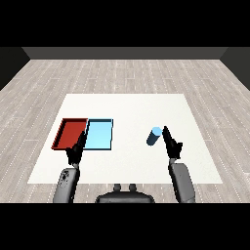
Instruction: Pick the blue can and put it in the blue box
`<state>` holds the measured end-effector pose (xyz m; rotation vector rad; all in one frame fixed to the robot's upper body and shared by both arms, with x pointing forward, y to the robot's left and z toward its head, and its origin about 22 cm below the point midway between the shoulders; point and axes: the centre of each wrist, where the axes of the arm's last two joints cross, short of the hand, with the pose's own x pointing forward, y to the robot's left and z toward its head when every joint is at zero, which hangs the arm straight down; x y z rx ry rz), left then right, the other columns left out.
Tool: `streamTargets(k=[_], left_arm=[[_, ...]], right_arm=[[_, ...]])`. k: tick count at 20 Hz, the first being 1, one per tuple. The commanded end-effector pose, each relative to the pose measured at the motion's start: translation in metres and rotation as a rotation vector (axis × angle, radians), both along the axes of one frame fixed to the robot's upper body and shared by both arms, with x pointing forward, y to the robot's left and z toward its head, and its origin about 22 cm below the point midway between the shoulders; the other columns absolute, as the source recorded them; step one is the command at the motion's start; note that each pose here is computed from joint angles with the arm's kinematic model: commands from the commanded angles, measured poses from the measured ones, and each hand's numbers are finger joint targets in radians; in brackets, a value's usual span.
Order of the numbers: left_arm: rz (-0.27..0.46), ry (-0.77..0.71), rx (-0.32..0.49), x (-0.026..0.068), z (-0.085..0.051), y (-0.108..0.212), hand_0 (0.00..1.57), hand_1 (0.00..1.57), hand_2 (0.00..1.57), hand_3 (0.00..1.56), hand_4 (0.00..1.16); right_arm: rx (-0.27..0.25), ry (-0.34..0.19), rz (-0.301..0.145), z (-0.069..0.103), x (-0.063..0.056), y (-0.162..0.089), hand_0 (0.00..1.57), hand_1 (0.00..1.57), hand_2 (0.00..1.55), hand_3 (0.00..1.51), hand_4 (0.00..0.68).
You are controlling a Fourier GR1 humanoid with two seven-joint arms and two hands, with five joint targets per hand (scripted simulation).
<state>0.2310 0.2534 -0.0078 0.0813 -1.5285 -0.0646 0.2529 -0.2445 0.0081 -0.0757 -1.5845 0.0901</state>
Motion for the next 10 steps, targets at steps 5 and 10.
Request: streamTargets(k=[5, 10], left_arm=[[-0.037, -0.016, 0.011, 0.0084, 0.005, -0.006, 0.0, 0.0, 0.0, 0.0, 0.0], [-0.033, -0.469, -0.169, 0.0092, 0.035, -0.008, 0.0, 0.0, 0.0, 0.0, 0.0]], right_arm=[[-0.009, -0.025, -0.026, 0.013, 0.027, -0.088, 0.0, 0.0, 0.0, 0.0, 0.0], [0.202, -0.299, 0.105, 0.026, 0.019, -0.088, 0.0, 0.0, 0.0, 0.0, 0.0]])
